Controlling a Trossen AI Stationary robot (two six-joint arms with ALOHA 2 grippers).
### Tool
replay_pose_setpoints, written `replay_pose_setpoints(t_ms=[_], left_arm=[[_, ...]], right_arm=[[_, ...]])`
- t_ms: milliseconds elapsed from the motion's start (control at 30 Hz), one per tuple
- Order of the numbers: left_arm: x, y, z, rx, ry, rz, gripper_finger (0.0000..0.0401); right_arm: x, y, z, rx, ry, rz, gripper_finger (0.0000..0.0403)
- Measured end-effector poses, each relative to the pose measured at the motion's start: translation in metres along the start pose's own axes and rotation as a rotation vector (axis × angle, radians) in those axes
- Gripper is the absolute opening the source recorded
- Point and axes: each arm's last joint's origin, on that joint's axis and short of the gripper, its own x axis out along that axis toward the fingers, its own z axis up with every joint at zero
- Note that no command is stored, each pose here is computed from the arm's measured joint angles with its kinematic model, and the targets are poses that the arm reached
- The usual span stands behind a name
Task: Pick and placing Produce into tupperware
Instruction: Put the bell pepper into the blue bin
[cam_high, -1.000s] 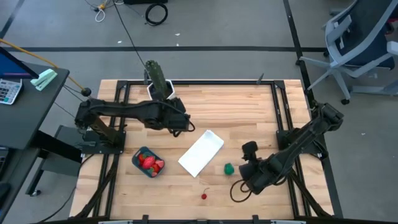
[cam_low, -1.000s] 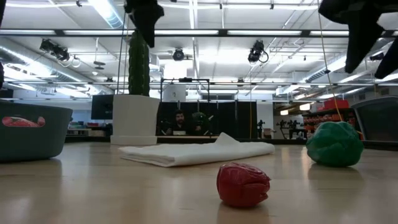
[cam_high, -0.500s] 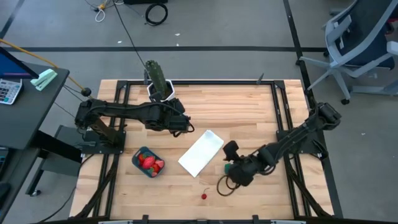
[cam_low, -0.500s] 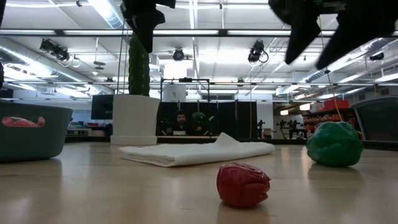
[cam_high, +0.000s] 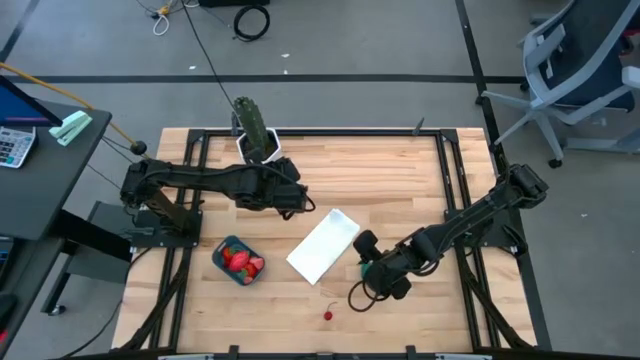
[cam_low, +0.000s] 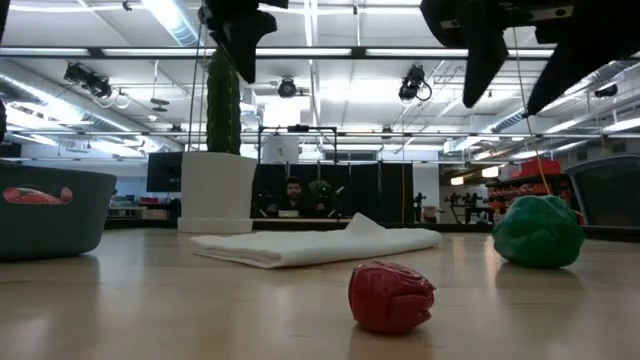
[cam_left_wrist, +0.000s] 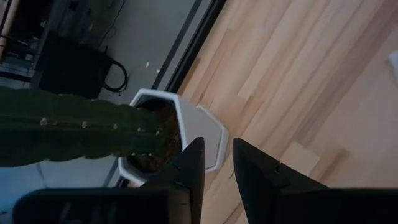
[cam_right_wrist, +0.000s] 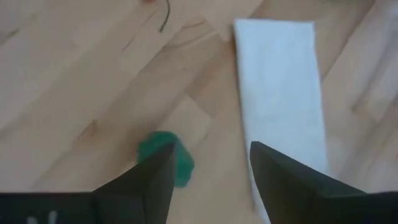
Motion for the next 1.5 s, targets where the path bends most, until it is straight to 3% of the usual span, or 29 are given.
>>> replay_pose_setpoints(t_ms=[200, 600, 1000, 1267, 1500], left_arm=[[0.0, -0.003, 0.007, -0.064, -0.055, -0.029, 0.0081], [-0.003, -0.01, 0.026, -0.23, -0.197, -0.104, 0.0088], [-0.009, -0.013, 0.043, -0.383, -0.328, -0.174, 0.0086], [-0.011, -0.013, 0.049, -0.432, -0.369, -0.196, 0.0082], [-0.012, -0.013, 0.05, -0.437, -0.374, -0.198, 0.009]], right_arm=[[-0.001, 0.0, 0.008, 0.025, -0.072, -0.022, 0.0213], [-0.002, 0.017, 0.012, 0.023, -0.073, -0.007, 0.0216], [0.008, 0.024, 0.013, 0.003, -0.063, 0.086, 0.022], [0.006, 0.03, 0.019, 0.041, -0.125, 0.111, 0.0266], [0.027, 0.045, -0.008, -0.043, -0.048, 0.144, 0.0313]])
